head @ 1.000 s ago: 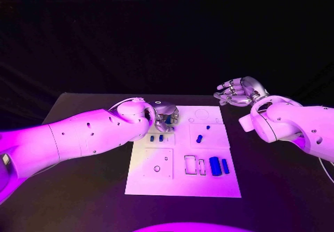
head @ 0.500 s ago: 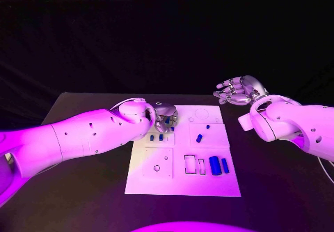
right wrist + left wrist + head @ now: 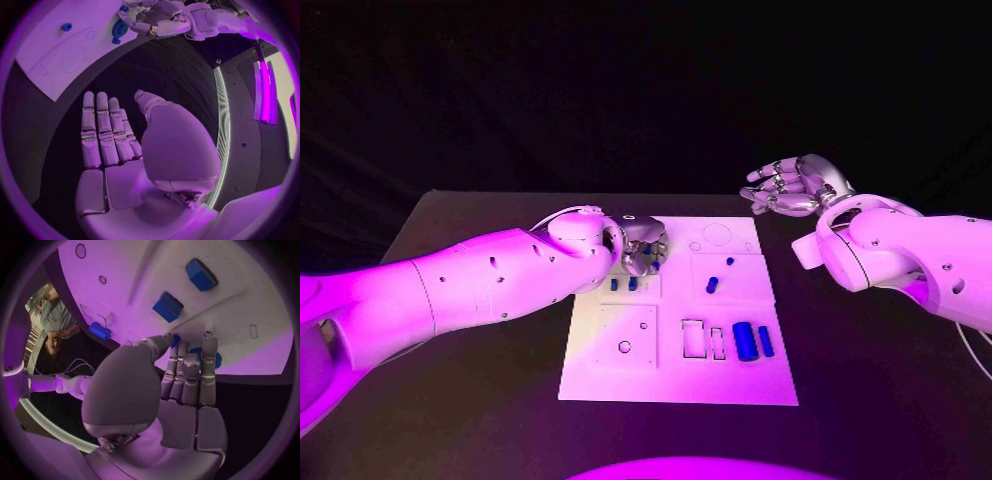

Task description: Assemble the parts on the task board

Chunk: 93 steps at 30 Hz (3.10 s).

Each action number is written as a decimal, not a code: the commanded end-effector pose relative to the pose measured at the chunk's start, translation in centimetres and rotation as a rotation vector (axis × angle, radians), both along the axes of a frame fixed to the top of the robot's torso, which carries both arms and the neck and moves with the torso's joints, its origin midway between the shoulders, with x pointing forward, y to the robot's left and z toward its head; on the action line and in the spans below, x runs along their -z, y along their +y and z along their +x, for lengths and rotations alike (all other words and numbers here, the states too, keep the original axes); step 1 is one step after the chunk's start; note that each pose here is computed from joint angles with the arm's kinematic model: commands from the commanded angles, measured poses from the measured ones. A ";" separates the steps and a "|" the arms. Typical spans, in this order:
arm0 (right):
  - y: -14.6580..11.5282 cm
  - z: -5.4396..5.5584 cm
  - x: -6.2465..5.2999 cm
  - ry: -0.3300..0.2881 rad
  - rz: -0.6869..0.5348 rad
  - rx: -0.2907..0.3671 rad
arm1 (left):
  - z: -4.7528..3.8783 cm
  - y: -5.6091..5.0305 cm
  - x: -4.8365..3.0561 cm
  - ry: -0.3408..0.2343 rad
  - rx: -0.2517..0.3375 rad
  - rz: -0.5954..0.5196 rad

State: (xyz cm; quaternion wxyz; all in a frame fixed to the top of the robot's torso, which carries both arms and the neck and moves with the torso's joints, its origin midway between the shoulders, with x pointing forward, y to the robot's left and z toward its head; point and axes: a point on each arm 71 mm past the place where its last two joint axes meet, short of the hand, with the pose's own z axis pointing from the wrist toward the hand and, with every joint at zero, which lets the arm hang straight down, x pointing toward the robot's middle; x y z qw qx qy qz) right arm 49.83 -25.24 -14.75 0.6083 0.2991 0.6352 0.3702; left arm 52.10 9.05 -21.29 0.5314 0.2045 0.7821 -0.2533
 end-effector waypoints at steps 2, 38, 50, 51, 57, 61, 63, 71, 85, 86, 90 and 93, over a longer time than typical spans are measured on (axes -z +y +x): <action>0.2 0.0 -0.1 -0.012 0.002 -0.013 | -0.14 -0.1 0.36 0.011 0.010 -0.003; 0.1 0.1 0.0 -0.009 0.001 -0.013 | -0.37 2.0 -1.82 -0.010 -0.051 -0.189; 0.0 0.1 0.0 -0.006 -0.001 -0.010 | -0.65 4.4 -2.67 0.031 -0.093 -0.191; -0.1 0.1 0.0 -0.005 -0.001 -0.010 | -0.63 4.5 -2.62 0.034 -0.095 -0.188; 0.0 0.1 0.2 -0.001 -0.002 -0.012 | -0.40 5.1 -2.15 0.049 -0.109 -0.163; 0.0 0.1 0.2 0.000 -0.002 -0.013 | -0.25 5.4 -1.75 0.052 -0.116 -0.148; 0.0 0.1 0.2 0.000 -0.002 -0.012 | -0.19 5.6 -1.58 0.053 -0.119 -0.141; -0.1 0.1 0.2 0.000 -0.002 -0.010 | -0.04 6.2 -1.18 0.061 -0.132 -0.116; -0.1 0.1 0.2 0.000 -0.002 -0.007 | -0.18 6.7 -0.91 0.077 -0.132 -0.099; -0.1 0.1 0.2 0.000 -0.002 -0.007 | -0.18 6.7 -0.89 0.078 -0.132 -0.098; -0.1 0.1 0.2 0.000 -0.002 -0.007 | -0.16 6.8 -0.85 0.079 -0.133 -0.096; -0.1 0.1 0.2 0.000 -0.002 -0.007 | -0.12 6.8 -0.83 0.078 -0.135 -0.096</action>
